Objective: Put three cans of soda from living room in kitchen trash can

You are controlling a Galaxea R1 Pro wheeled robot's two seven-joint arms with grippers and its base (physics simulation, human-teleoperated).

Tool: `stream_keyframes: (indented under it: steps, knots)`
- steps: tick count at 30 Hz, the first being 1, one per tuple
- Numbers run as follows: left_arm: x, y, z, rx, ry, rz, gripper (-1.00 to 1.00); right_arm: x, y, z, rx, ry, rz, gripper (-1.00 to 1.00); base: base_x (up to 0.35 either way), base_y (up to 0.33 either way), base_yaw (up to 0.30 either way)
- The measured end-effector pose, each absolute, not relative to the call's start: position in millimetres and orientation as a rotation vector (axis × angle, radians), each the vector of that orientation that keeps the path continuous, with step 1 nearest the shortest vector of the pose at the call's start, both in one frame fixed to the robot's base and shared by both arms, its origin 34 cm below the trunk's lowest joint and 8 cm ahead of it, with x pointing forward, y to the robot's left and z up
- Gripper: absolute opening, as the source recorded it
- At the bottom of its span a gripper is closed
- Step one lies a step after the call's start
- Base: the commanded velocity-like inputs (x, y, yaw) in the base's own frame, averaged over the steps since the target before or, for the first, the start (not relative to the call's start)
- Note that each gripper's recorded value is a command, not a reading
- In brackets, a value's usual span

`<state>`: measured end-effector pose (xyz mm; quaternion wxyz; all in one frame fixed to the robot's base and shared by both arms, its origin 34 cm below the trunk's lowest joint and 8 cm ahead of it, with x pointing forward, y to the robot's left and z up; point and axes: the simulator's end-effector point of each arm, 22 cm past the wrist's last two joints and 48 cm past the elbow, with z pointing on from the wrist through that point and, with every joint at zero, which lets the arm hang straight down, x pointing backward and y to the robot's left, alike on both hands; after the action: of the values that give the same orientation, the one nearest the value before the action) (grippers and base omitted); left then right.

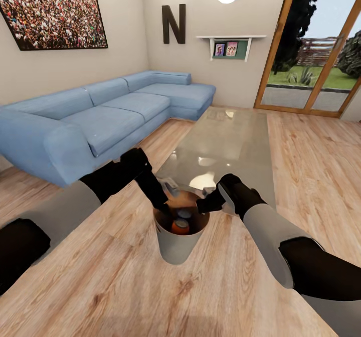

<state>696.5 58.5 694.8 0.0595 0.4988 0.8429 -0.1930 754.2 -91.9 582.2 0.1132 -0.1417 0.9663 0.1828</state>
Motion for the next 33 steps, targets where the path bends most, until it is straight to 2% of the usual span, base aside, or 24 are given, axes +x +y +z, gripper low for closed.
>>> stream_keyframes:
  steps: [8,15,23,28,33]
  knots:
    - [715.9,70.6,763.3,1.379,2.396,-0.739,1.0,752.6,-92.9,579.9,-0.418,2.839,0.531,-1.0,0.0,0.0,0.0]
    - [727.8,110.2,824.4,1.248,2.274,-0.836,1.0,751.5,-93.3,578.4,-0.42,2.841,0.528,-1.0,0.0,0.0,0.0]
    - [744.5,179.8,841.5,1.11,2.156,-0.832,1.0,750.7,-95.1,576.8,-0.417,2.844,0.525,-1.0,0.0,0.0,0.0]
    - [746.0,229.3,821.8,0.901,2.06,-0.894,1.0,750.0,-110.0,571.5,-0.39,2.856,0.513,-1.0,0.0,0.0,0.0]
    - [753.7,312.6,757.4,0.564,2.025,-0.723,1.0,733.4,-136.1,546.2,-0.358,2.905,0.477,-1.0,0.0,0.0,0.0]
